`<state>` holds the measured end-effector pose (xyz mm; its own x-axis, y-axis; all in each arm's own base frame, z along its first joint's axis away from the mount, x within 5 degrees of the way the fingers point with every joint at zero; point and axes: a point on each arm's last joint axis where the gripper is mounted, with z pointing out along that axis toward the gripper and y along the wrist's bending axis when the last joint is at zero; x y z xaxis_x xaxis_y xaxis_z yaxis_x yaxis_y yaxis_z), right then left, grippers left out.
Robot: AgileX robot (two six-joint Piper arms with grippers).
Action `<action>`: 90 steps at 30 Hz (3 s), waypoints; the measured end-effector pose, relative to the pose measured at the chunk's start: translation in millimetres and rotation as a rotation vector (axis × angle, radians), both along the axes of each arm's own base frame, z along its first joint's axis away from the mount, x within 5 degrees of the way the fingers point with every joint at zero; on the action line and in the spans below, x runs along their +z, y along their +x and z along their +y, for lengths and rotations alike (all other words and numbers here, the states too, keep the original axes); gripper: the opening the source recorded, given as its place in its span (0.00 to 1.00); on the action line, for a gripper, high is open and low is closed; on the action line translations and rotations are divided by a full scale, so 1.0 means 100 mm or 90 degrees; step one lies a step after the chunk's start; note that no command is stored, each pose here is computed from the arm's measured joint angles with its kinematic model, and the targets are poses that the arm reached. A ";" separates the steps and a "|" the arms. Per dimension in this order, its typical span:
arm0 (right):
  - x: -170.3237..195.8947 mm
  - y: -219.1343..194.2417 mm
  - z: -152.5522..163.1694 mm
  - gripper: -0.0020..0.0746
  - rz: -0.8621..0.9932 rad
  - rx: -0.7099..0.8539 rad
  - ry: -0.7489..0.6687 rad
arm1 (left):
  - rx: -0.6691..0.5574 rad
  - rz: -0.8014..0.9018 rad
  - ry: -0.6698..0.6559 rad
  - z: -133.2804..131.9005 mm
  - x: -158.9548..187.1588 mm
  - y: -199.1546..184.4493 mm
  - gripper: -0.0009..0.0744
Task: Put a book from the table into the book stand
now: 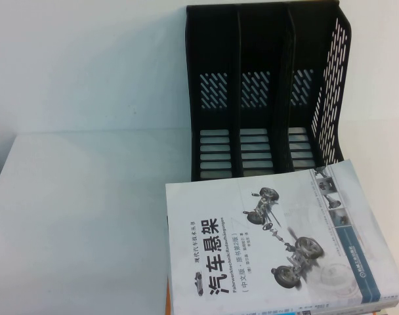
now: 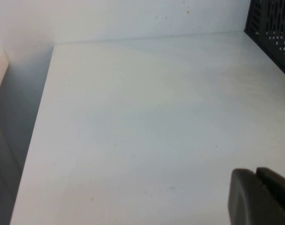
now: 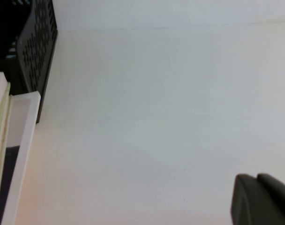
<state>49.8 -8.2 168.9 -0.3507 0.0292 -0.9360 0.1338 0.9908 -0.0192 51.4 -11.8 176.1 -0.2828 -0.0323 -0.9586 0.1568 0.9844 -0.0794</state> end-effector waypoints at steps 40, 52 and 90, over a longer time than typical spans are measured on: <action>0.76 -0.06 0.10 0.02 -0.569 0.064 -0.100 | 0.093 -0.503 -0.070 0.14 0.68 -0.07 0.01; 0.84 -0.11 0.10 0.02 -0.644 0.079 0.011 | 0.082 -0.515 -0.197 0.15 0.72 -0.09 0.01; 0.92 0.84 0.31 0.02 0.290 0.199 0.256 | 0.009 0.175 -0.328 -0.20 0.91 0.38 0.01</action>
